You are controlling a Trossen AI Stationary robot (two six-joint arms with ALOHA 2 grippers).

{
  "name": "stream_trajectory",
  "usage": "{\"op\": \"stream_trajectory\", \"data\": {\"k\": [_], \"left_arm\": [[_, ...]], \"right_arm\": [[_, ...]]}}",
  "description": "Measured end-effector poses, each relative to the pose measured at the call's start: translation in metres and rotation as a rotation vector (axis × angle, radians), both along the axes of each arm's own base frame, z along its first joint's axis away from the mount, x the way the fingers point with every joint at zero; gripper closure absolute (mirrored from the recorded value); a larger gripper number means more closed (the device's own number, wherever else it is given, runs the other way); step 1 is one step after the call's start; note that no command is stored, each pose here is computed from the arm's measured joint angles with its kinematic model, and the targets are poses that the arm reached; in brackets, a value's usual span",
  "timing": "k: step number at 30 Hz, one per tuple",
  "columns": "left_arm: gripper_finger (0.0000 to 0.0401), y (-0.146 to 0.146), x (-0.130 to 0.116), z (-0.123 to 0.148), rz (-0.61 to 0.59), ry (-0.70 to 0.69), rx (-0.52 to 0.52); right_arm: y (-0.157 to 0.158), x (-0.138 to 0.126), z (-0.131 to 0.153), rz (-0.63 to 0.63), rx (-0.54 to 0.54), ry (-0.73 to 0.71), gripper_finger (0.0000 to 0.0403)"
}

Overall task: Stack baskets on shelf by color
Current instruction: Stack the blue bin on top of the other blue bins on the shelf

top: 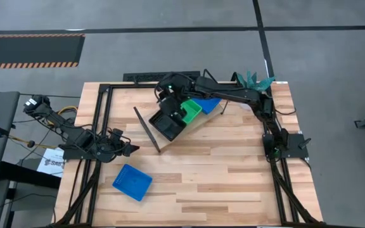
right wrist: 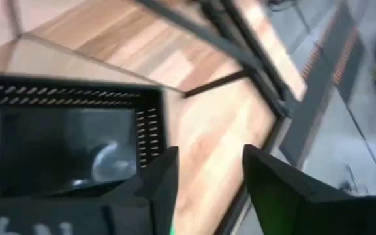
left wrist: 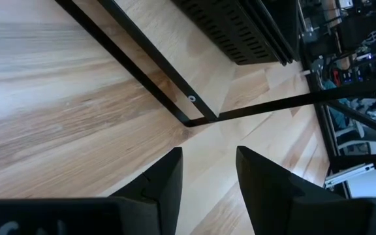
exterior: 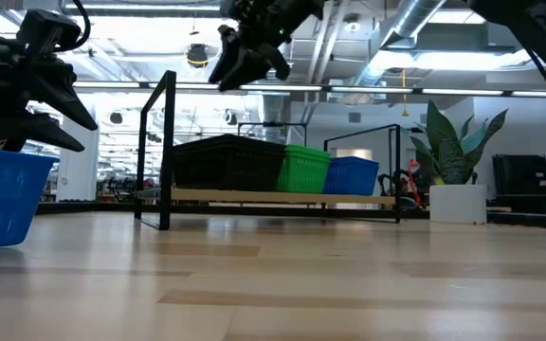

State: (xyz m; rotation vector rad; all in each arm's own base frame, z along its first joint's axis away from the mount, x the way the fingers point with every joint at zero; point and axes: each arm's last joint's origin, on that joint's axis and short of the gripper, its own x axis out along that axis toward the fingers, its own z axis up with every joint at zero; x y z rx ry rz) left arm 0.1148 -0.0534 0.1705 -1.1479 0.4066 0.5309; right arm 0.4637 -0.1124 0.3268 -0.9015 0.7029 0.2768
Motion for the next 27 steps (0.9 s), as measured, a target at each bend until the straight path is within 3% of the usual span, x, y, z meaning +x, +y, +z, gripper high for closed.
{"op": "stream_trajectory", "data": {"k": [4,8,10,16,20,23,27], "left_arm": [[0.0271,0.000,0.000,0.000,0.001,0.000,-0.002],[0.0271,0.000,0.000,0.000,0.000,0.001,0.000],[0.0271,0.000,0.000,0.000,0.001,0.004,0.002],[0.0271,0.000,-0.001,-0.001,0.001,0.013,0.004],[0.0271,-0.003,-0.001,-0.002,-0.078,0.058,-0.092],[0.0275,-0.008,-0.003,-0.004,-0.216,0.131,-0.186],[0.0296,-0.010,-0.005,-0.006,-0.241,0.165,-0.204]], "right_arm": [[0.006,-0.015,0.030,-0.122,0.054,-0.070,0.0180],[0.018,-0.038,0.055,-0.268,0.248,-0.066,0.0177],[0.025,-0.048,0.054,-0.348,0.349,0.009,0.0188],[0.056,-0.059,0.012,-0.449,0.521,0.366,0.0283],[0.084,-0.058,-0.031,-0.428,0.562,0.551,0.0349],[0.107,-0.061,-0.048,-0.423,0.559,0.629,0.0381],[0.134,-0.064,-0.053,-0.457,0.580,0.669,0.0397]]}}
